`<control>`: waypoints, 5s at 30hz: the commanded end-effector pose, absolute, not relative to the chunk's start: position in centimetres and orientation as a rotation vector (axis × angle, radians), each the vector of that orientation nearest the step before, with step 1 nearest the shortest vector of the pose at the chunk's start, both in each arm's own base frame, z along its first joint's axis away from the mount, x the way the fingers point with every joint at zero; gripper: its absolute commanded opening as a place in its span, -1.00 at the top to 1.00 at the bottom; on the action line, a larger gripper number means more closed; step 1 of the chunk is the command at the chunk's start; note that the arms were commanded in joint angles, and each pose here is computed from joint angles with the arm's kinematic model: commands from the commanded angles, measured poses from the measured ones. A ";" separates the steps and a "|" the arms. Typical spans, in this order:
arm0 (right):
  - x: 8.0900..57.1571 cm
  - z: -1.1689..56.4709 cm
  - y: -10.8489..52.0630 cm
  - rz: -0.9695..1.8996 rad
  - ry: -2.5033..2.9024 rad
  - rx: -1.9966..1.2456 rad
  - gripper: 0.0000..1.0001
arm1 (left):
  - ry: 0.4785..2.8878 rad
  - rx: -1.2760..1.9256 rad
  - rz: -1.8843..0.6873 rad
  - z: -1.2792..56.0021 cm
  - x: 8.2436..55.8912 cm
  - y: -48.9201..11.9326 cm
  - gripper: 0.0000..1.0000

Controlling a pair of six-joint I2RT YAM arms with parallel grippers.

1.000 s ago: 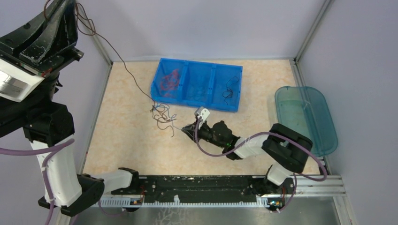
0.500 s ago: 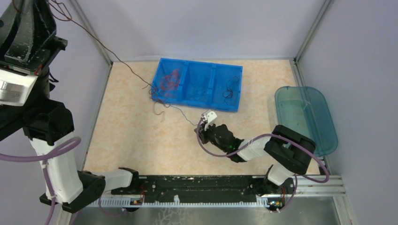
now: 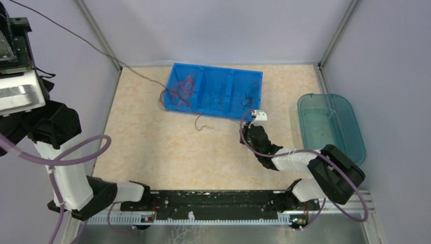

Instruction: Untangle the cables

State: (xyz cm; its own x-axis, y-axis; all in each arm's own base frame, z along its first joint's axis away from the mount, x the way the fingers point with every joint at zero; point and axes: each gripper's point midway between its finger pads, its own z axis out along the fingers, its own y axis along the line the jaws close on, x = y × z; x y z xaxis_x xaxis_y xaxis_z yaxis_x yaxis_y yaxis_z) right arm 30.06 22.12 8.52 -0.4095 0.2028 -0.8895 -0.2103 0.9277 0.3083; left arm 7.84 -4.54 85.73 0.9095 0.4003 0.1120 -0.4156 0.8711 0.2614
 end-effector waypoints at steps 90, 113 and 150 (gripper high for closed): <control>46.9 31.1 32.8 0.613 1.664 -0.460 -0.13 | 0.640 0.962 -0.373 57.2 14.7 -16.7 1.00; 19.6 28.0 38.3 1.288 1.239 -0.987 -0.23 | 0.570 0.965 -0.379 60.2 13.3 -16.7 1.00; 14.1 26.9 47.7 1.577 1.116 -0.799 -0.28 | 0.526 0.943 -0.375 62.7 12.3 -16.4 1.00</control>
State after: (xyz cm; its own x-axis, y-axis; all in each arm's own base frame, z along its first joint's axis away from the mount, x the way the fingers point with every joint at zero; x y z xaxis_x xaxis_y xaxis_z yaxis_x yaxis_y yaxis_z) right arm 14.25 47.57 22.74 -0.2993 0.2125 -0.9302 -0.9537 -0.0360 0.2986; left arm 12.76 -16.41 62.19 0.8064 -0.0643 -0.5879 0.5234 0.5403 0.6589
